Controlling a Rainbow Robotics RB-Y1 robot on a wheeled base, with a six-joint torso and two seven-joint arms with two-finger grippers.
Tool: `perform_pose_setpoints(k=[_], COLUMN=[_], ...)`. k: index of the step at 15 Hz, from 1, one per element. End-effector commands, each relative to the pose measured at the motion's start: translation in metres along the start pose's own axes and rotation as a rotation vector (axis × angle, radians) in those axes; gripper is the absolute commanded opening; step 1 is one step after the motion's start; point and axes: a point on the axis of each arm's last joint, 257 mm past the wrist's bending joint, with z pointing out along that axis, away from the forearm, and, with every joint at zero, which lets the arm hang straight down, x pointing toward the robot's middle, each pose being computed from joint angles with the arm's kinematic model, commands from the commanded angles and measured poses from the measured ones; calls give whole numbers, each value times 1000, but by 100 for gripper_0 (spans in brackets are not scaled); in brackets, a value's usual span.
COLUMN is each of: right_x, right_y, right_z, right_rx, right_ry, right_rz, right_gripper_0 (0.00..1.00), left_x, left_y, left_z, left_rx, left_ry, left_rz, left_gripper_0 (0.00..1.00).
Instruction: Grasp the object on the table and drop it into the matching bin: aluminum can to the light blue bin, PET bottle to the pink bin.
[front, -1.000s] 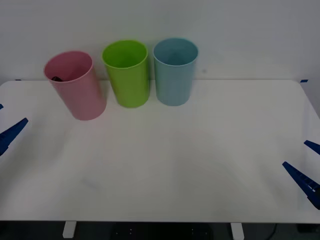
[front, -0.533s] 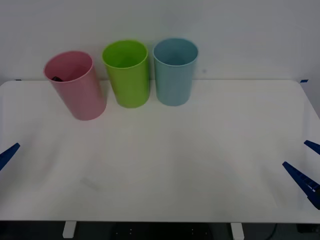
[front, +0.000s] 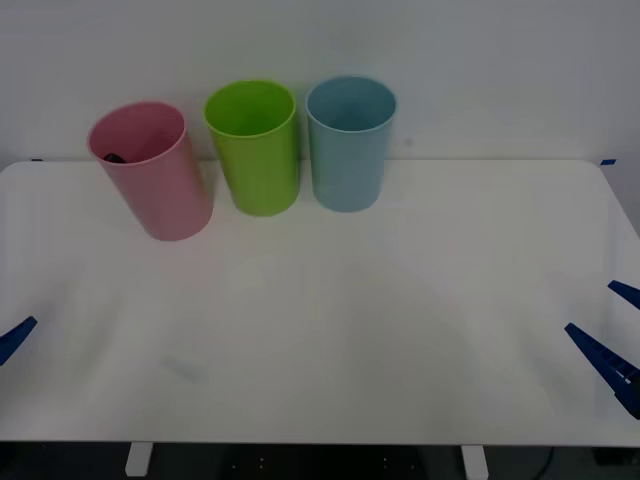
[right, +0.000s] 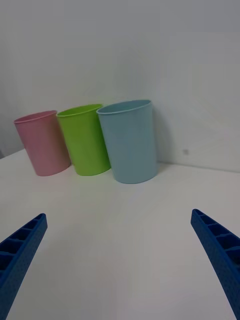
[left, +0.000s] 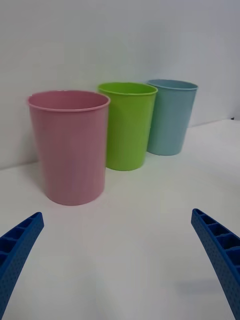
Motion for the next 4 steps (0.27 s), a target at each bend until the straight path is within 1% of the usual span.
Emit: perform_pose_setpoints(k=[1,4], right_x=[0,0], right_y=[0,0], right_z=[0,0], right_rx=[0,0], right_ry=[0,0], right_rz=[0,0], right_gripper_0=[100,100], left_x=[1,4], left_y=[-4,-6], left_z=[2,1], left_rx=[14,16], left_ry=[2,6], left_rz=[-8,-14], left_gripper_0=[100,100])
